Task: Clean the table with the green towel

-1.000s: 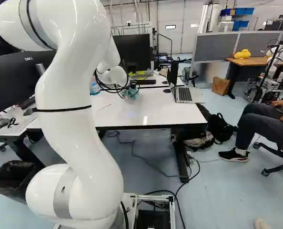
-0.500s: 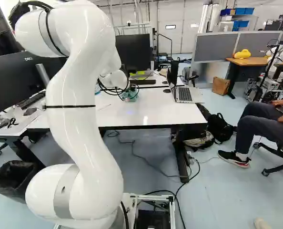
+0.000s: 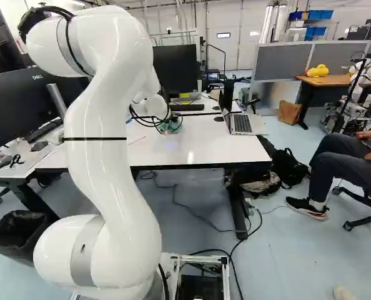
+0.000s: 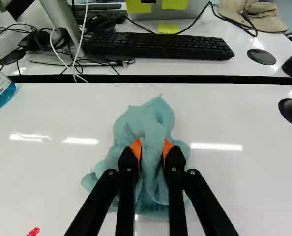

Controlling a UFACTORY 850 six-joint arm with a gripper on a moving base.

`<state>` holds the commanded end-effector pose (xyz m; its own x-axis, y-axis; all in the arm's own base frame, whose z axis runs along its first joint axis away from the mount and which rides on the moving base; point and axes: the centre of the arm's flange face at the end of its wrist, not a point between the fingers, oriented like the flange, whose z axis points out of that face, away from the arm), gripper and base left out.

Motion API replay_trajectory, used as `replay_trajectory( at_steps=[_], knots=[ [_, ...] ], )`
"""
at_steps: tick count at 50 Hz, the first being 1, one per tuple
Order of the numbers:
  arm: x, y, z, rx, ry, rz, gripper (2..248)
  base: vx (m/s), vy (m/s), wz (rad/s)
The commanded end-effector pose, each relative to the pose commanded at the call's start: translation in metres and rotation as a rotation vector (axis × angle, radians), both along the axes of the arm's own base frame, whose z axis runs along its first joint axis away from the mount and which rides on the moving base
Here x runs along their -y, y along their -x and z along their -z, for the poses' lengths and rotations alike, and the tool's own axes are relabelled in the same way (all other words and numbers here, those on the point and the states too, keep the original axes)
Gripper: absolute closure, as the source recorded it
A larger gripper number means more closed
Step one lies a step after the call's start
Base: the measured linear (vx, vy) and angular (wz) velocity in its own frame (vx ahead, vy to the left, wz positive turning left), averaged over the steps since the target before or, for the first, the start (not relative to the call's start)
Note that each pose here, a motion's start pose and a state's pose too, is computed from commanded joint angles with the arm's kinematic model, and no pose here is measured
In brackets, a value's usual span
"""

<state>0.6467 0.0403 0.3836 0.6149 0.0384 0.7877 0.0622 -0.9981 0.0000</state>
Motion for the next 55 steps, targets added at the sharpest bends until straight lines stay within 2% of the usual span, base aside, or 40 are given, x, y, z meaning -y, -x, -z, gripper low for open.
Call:
replay_trajectory(
  at_steps=[30,55],
  knots=[
    [0.0003,0.0047,0.0055,-0.08,0.005,0.0,185,0.0,0.0,0.0],
    [0.0003,0.0043,0.0051,-0.074,0.005,0.0,185,0.0,0.0,0.0]
  ],
)
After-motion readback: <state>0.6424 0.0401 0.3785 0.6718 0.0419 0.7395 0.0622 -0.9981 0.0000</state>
